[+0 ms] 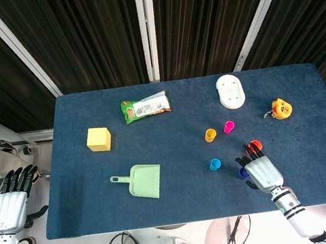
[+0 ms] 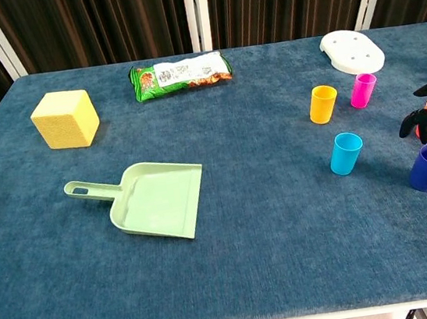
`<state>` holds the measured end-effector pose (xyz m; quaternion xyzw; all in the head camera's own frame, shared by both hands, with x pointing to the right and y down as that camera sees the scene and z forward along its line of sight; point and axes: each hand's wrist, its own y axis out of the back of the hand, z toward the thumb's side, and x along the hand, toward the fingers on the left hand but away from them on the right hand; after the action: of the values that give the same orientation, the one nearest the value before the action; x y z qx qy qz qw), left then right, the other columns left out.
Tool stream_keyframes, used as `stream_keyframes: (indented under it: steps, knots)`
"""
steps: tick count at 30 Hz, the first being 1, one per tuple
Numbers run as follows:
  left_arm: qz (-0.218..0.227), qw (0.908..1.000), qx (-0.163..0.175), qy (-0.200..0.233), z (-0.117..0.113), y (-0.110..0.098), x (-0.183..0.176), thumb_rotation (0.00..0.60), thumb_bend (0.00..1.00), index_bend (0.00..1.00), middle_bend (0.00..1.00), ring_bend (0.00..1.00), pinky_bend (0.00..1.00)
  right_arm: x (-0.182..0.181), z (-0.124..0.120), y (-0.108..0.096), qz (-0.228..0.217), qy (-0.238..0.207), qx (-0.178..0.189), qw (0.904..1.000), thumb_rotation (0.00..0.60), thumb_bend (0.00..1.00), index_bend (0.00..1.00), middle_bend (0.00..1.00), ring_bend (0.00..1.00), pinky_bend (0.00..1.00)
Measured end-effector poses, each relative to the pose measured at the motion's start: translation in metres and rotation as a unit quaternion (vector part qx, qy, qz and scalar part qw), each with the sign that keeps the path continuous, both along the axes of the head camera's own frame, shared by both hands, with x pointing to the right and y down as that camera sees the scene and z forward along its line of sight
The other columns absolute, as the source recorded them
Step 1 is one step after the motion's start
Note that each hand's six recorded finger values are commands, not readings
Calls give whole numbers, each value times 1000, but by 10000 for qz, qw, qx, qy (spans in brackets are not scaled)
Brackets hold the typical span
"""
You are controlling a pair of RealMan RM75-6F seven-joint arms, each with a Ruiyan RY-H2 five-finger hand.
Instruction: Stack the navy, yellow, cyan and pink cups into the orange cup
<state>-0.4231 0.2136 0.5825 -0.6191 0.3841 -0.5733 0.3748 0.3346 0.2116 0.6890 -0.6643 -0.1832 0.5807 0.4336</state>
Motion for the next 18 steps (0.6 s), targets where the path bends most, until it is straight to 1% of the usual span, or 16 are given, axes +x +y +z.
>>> stream_keyframes:
  steps: [10, 14, 15, 18]
  knots:
    - [-4, 10000, -9, -21, 1, -1, 0, 600, 41, 79, 29, 0, 16, -3, 10, -1, -4, -58, 37, 10000, 600, 157, 333, 406, 75, 0]
    - [3, 10000, -24, -37, 1, -1, 0, 600, 41, 79, 29, 0, 17, -5, 12, -2, -29, -49, 37, 10000, 600, 167, 408, 453, 97, 0]
    - [2, 10000, -27, -39, 1, -1, 0, 600, 41, 78, 29, 0, 17, -5, 12, -2, -31, -50, 44, 10000, 600, 181, 446, 471, 107, 0]
    - [-9, 10000, -24, -39, 1, -1, -1, 600, 41, 78, 29, 0, 17, -6, 11, -3, -33, -64, 83, 9999, 600, 210, 509, 507, 127, 0]
